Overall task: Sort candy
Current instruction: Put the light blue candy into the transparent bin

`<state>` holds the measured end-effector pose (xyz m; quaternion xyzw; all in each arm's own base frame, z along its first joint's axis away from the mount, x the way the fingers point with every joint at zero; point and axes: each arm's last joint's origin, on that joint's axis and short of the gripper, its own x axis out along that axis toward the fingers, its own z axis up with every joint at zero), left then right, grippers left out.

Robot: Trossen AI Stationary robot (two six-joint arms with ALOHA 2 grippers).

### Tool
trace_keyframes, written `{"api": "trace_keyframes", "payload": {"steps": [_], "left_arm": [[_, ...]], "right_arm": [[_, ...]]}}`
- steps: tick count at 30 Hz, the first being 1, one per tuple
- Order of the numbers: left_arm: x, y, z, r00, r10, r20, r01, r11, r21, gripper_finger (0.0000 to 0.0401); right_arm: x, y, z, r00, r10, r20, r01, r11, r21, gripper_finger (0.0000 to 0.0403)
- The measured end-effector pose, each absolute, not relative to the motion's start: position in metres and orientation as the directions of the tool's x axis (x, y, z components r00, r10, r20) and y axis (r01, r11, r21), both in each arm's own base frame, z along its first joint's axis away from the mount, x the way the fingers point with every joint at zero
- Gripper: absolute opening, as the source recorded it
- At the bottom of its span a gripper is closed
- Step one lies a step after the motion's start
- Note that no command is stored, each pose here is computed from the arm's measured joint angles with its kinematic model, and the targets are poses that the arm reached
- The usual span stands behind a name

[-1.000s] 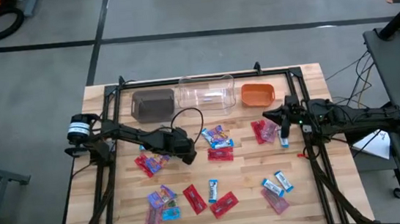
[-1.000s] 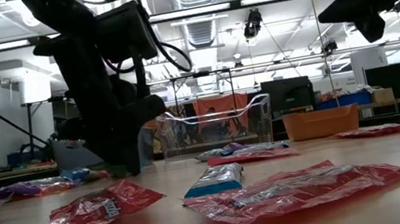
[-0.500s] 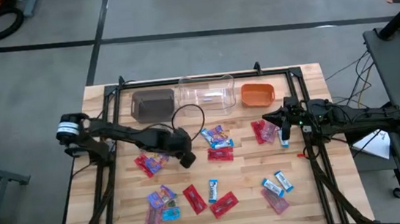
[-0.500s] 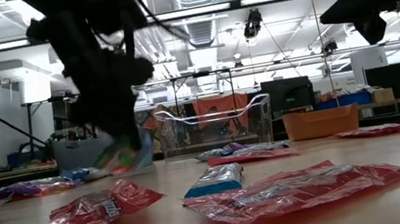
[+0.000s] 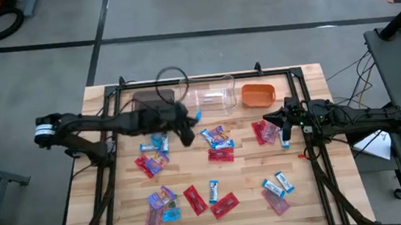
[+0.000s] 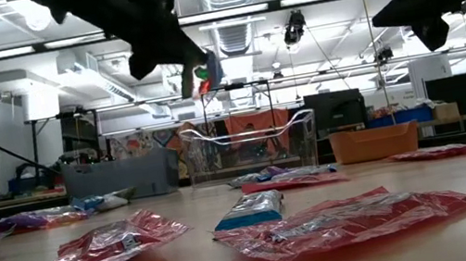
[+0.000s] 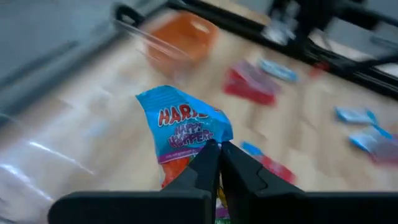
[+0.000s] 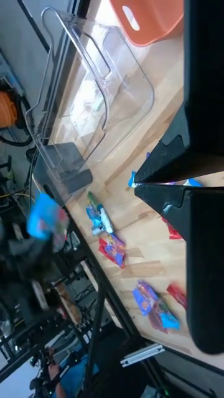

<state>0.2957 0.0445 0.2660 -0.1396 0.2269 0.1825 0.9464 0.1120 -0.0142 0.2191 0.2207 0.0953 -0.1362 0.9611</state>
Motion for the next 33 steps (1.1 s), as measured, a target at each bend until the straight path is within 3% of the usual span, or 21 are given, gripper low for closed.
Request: {"api": "trace_keyframes", "payload": {"steps": [6, 12, 27, 33], "left_arm": [[0.298, 0.095, 0.257, 0.793, 0.412, -0.448, -0.526, 0.834, -0.164, 0.0000], [0.307, 0.126, 0.233, 0.792, 0.395, -0.466, -0.531, 0.822, -0.205, 0.0000], [0.327, 0.147, 0.220, 0.749, 0.405, -0.525, -0.566, 0.802, -0.189, 0.0000], [0.328, 0.148, 0.221, 0.731, 0.399, -0.554, -0.564, 0.810, -0.161, 0.0029]], "right_arm": [[0.112, -0.014, 0.219, 0.942, -0.229, -0.244, 0.312, 0.864, 0.395, 0.0009], [0.112, -0.015, 0.219, 0.938, -0.246, -0.242, 0.326, 0.863, 0.385, 0.0009], [0.112, -0.016, 0.219, 0.932, -0.270, -0.243, 0.350, 0.848, 0.399, 0.0009], [0.112, -0.016, 0.219, 0.932, -0.270, -0.243, 0.352, 0.831, 0.430, 0.0022]]}}
